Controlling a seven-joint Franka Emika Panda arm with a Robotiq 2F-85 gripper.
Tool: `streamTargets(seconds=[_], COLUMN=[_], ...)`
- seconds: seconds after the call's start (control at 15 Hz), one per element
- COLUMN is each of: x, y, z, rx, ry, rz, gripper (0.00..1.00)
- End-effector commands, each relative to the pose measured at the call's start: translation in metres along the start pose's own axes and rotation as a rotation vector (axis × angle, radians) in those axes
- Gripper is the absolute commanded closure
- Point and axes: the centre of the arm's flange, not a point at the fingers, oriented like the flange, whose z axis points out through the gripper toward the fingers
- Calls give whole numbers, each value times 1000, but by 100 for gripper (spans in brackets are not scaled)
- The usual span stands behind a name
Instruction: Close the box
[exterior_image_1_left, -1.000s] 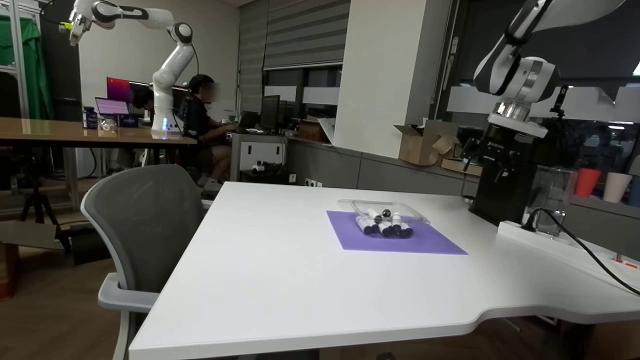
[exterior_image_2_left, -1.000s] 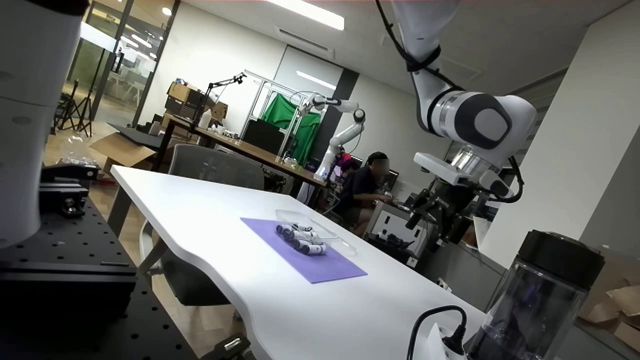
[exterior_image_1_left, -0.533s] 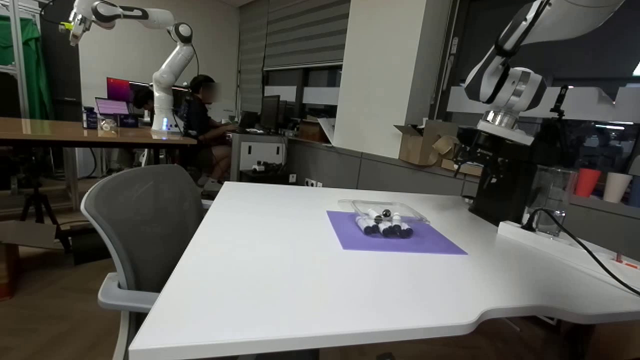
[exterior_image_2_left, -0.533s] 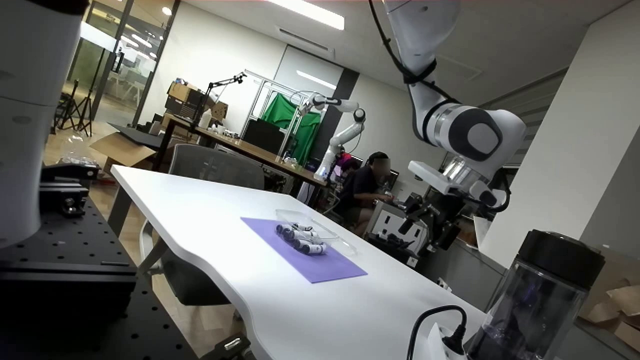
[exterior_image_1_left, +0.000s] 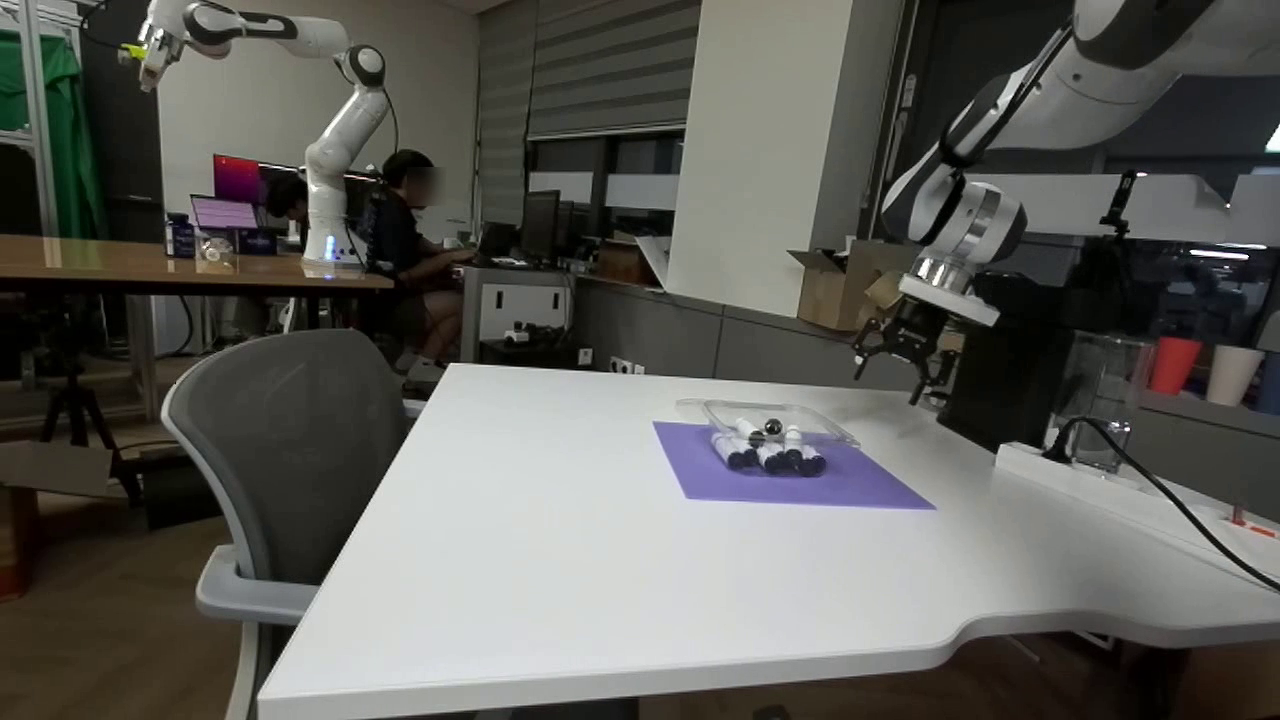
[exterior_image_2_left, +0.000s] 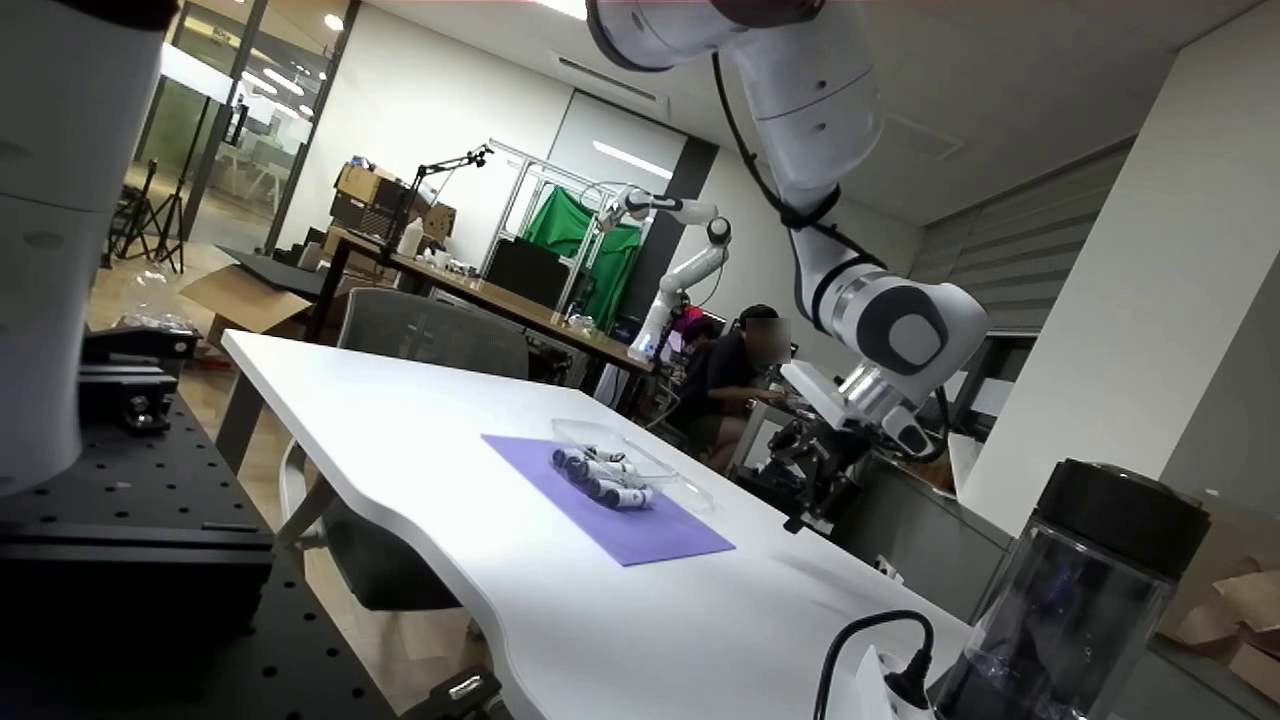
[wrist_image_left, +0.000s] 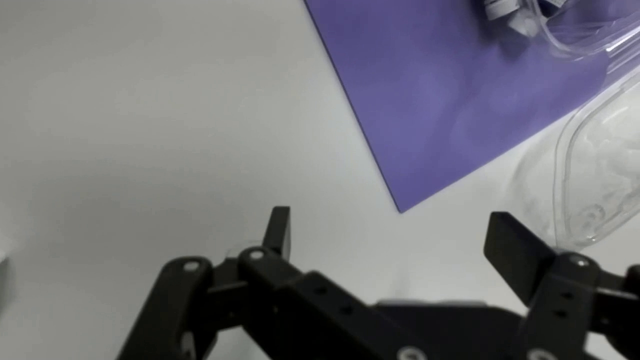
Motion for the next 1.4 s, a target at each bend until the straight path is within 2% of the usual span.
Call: streamTargets(seconds=[0.0, 0.27, 0.8, 1.07, 1.33], x=[23, 21, 19, 16, 19], y=[-28, -44, -74, -84, -91], z=[20, 50, 88, 92, 85], rx=[13, -16, -71, 1, 111], ry=[-59, -108, -82, -65, -42], rz=[7, 19, -9, 15, 177], gripper=[0, 0, 0, 0, 0])
